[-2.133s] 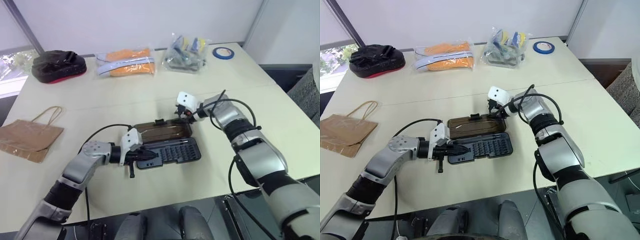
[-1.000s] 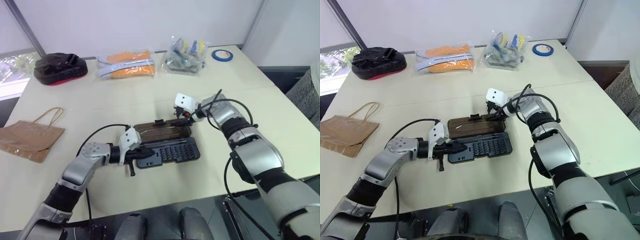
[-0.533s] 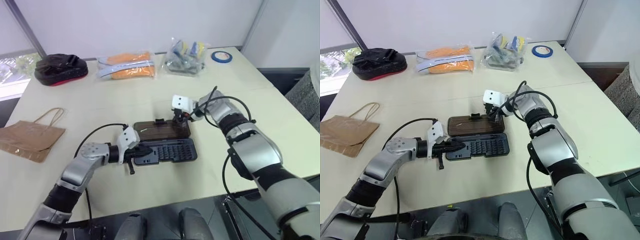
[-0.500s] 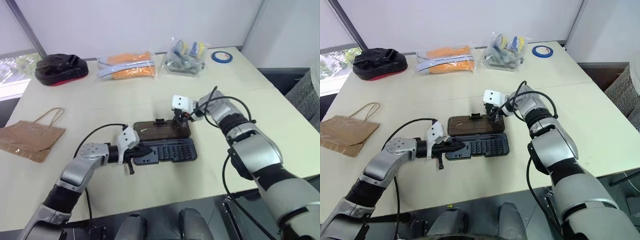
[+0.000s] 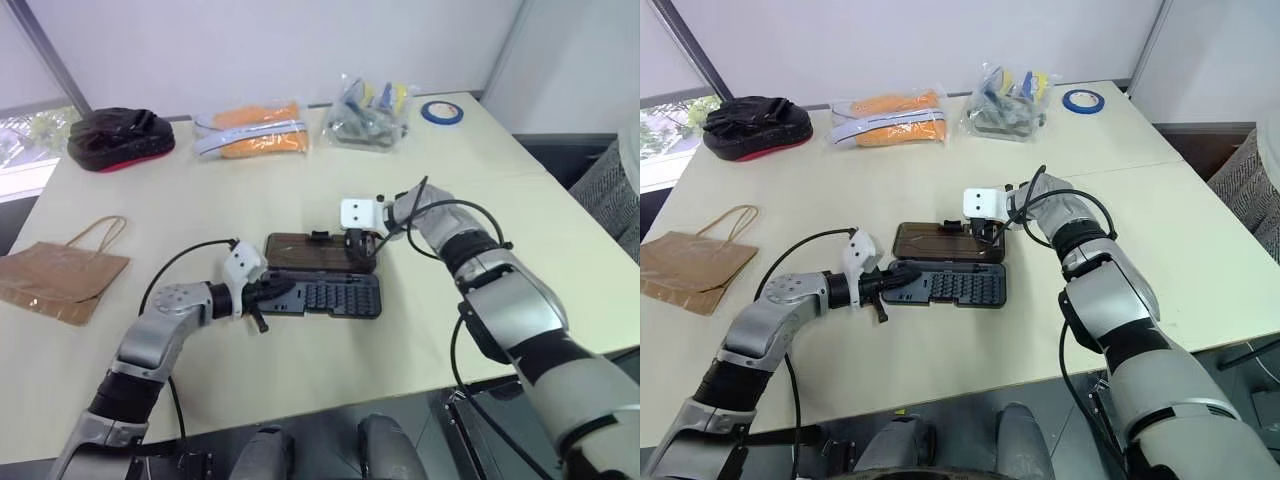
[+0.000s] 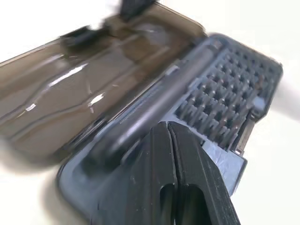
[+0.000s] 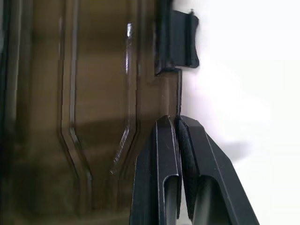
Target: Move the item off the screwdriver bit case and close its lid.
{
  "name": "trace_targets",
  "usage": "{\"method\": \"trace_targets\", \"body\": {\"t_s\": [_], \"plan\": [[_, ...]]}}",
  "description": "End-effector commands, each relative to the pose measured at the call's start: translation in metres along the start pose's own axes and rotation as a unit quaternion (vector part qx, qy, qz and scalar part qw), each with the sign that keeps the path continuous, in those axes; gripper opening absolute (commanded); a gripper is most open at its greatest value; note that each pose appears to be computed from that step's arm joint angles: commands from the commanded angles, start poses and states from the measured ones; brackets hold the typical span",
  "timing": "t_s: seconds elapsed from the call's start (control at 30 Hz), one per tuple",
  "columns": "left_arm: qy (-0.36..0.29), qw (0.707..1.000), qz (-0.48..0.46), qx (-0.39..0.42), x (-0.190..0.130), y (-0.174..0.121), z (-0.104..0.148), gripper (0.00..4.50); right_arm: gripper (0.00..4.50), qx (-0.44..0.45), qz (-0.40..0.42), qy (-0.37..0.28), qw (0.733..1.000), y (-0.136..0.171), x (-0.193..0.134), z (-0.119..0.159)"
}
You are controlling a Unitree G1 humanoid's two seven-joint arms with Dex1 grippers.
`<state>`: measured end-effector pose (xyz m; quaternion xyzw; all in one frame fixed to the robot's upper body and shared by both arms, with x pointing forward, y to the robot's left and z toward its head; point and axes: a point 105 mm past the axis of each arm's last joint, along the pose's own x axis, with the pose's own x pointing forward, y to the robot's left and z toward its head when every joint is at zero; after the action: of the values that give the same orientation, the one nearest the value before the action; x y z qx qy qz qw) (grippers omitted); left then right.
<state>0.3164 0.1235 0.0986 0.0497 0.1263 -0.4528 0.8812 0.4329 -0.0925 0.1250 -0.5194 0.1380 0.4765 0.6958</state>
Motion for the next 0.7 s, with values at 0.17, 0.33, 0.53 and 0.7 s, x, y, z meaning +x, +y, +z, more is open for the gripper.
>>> {"method": "trace_targets", "body": {"t_s": [0.17,0.33,0.53,0.7], "plan": [[-0.106,0.992,0.057,-0.032,-0.018,0.014,0.053,0.0,0.01,-0.108,-0.068,-0.059,0.99,-0.012,-0.032,0.025],[-0.159,0.98,0.102,-0.064,-0.037,0.038,0.078,0.0,0.01,-0.138,-0.089,-0.074,0.984,-0.001,-0.046,0.041],[-0.17,0.969,0.162,-0.082,-0.057,0.075,0.081,0.0,0.01,-0.156,-0.109,-0.092,0.977,0.008,-0.057,0.061],[-0.135,0.967,0.202,-0.081,-0.056,0.103,0.064,0.0,0.01,-0.166,-0.122,-0.099,0.974,0.01,-0.061,0.071]]}}
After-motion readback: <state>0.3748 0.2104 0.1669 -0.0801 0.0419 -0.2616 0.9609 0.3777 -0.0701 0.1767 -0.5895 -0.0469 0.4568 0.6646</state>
